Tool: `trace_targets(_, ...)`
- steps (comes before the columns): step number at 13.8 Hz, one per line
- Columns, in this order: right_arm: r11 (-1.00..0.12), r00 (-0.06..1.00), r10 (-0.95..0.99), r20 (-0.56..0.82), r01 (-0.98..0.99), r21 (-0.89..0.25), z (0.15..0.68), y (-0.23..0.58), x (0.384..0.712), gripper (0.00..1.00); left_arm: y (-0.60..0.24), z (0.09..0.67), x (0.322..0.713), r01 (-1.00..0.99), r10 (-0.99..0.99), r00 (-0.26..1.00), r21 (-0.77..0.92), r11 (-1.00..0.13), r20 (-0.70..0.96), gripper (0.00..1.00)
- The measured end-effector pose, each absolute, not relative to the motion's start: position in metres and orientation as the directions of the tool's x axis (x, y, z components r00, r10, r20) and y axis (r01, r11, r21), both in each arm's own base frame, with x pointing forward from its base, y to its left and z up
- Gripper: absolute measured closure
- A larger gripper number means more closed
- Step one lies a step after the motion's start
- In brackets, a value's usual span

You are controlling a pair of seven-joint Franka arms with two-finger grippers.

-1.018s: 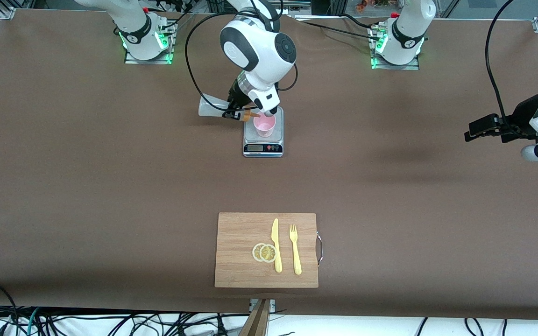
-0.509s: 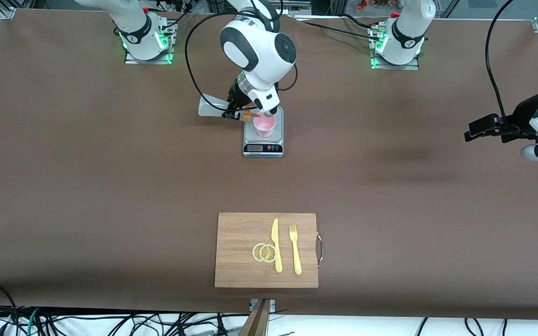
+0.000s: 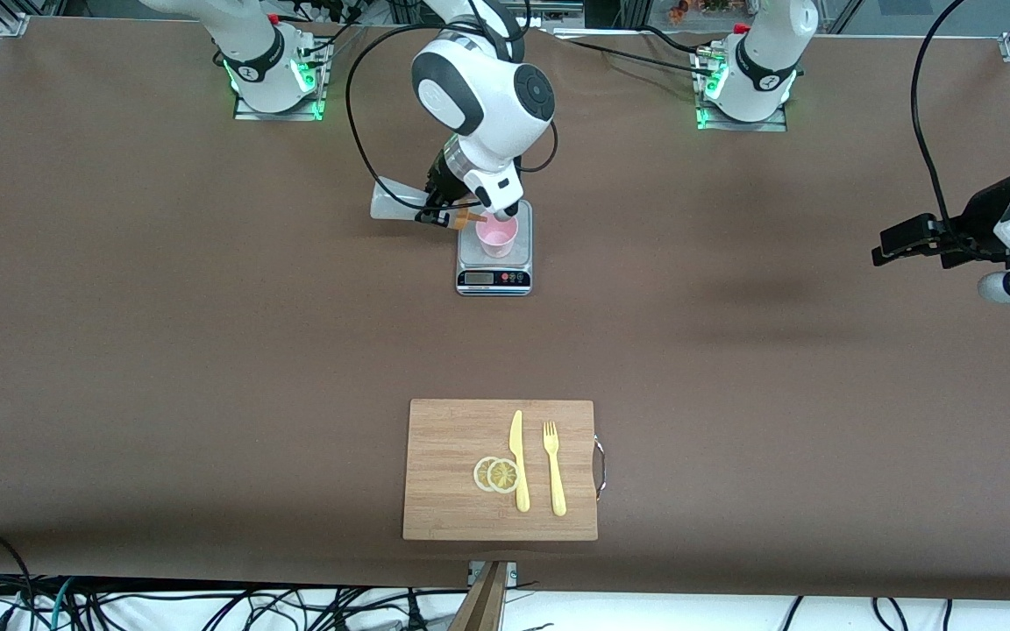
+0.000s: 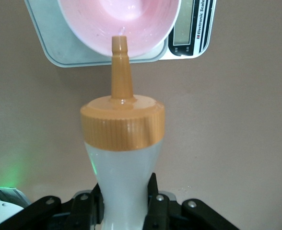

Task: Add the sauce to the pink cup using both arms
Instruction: 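Tilt the bottle nozzle into the pink cup with the right gripper, then carry the sauce bottle back to its spot with the right gripper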

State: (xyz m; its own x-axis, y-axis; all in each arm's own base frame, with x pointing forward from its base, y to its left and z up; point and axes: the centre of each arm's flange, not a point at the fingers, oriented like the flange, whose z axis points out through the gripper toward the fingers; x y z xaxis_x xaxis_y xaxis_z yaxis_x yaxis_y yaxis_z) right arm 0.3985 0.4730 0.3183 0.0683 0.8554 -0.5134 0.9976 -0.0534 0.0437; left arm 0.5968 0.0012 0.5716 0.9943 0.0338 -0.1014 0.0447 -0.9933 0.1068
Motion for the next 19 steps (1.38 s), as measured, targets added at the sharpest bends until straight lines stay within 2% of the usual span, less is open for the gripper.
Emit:
trace_targets(7,-0.073,0.082,0.870,-0.486,0.997,0.037,0.320,0.475,0.401,0.66,0.001,0.572,0.597,0.045,0.034,0.994,0.107,-0.993,-0.101,0.00)
trace_targets(12,-0.164,0.152,0.897,-0.414,0.986,0.006,0.330,0.466,0.418,0.66,0.001,0.572,0.597,0.045,0.034,0.994,0.107,-0.993,-0.101,0.00)
trace_targets(19,-0.255,0.247,0.943,-0.223,0.967,-0.010,0.371,0.445,0.431,0.66,0.001,0.572,0.597,0.045,0.034,0.994,0.107,-0.993,-0.101,0.00)
